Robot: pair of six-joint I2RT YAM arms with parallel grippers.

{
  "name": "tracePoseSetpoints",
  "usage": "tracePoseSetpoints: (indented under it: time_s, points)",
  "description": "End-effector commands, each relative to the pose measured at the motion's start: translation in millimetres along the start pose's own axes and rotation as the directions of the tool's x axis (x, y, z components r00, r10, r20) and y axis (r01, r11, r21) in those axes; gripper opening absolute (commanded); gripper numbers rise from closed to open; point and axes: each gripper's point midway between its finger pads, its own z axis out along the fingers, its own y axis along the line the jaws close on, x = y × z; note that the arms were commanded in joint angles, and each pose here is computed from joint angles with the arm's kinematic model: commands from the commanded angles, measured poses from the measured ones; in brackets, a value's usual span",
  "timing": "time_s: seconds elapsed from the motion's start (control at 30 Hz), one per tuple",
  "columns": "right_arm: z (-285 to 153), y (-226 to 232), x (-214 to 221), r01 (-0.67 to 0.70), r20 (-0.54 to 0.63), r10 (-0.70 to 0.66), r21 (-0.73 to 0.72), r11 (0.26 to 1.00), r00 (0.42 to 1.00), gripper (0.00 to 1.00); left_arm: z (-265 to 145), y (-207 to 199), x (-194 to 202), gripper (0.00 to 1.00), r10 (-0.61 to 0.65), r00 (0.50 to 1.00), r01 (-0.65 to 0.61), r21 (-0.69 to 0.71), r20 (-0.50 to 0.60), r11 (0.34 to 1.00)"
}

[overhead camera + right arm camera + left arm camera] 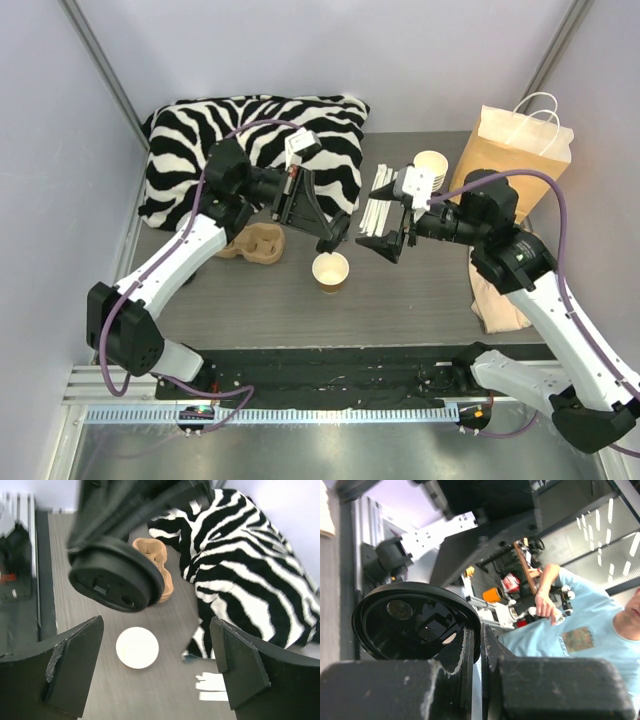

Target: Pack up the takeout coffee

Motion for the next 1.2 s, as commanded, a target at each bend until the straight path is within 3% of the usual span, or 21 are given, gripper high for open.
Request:
tracePoseSetpoints:
  time_s: [0.0,0.13,0.3,0.4,0.43,0.67,0.7,0.83,0.93,1.03,1.13,1.17]
  points:
    - [-1.2,26.3,-2.3,0.264,-0.054,-0.278,-0.190,0.946,0.959,0.97,12.5,-11.1,20.8,0.00,0.035,0.995,-0.029,0.060,-0.095,0.998]
    - [7.2,52.4,1.1,0.348,-0.071,-0.386,-0.303,0.887,0.920,0.97,19.3,-10.0,31.5,0.00,0.022,0.989,-0.010,0.084,-0.145,0.996]
    - [12.7,73.8,10.5,0.320,-0.093,-0.385,-0.396,0.861,0.918,0.96,24.1,-9.9,40.8,0.01,0.005,0.982,0.015,0.104,-0.190,0.995]
    - [12.6,79.9,16.7,0.301,-0.106,-0.378,-0.429,0.852,0.920,0.85,25.5,-10.6,45.5,0.02,0.003,0.979,0.019,0.110,-0.203,0.994]
    - [12.5,81.0,18.5,0.296,-0.108,-0.376,-0.434,0.851,0.920,0.76,25.1,-10.5,46.5,0.02,0.004,0.978,0.020,0.111,-0.208,0.994]
    - [11.8,87.9,21.9,0.239,-0.125,-0.325,-0.446,0.862,0.938,0.42,24.3,-9.7,50.8,0.03,0.007,0.978,0.017,0.112,-0.207,0.994]
    - [12.0,87.5,22.0,0.231,-0.131,-0.317,-0.443,0.866,0.939,0.33,24.5,-9.6,50.2,0.07,0.010,0.979,0.014,0.112,-0.206,0.994]
    - [11.3,88.1,22.5,0.184,-0.156,-0.273,-0.428,0.885,0.949,0.17,23.7,-11.7,45.5,0.18,0.039,0.980,-0.017,0.113,-0.193,0.993]
    - [10.6,86.9,22.3,0.134,-0.180,-0.218,-0.392,0.910,0.959,0.12,9.5,-9.1,25.6,0.32,0.058,0.991,-0.049,0.071,-0.124,0.996]
    - [11.9,81.4,21.3,0.042,-0.215,-0.113,-0.312,0.949,0.970,0.06,-31.1,-3.1,-20.1,0.47,0.118,0.992,-0.116,-0.042,0.044,0.992]
    - [16.2,73.2,23.4,-0.115,-0.257,0.063,-0.192,0.975,0.964,0.03,-90.0,-7.1,-72.7,0.49,0.233,0.940,-0.184,-0.207,0.251,0.961]
    - [20.1,68.7,22.7,-0.154,-0.247,0.113,-0.153,0.976,0.962,0.01,-117.8,-5.9,-85.8,0.49,0.316,0.897,-0.224,-0.297,0.309,0.928]
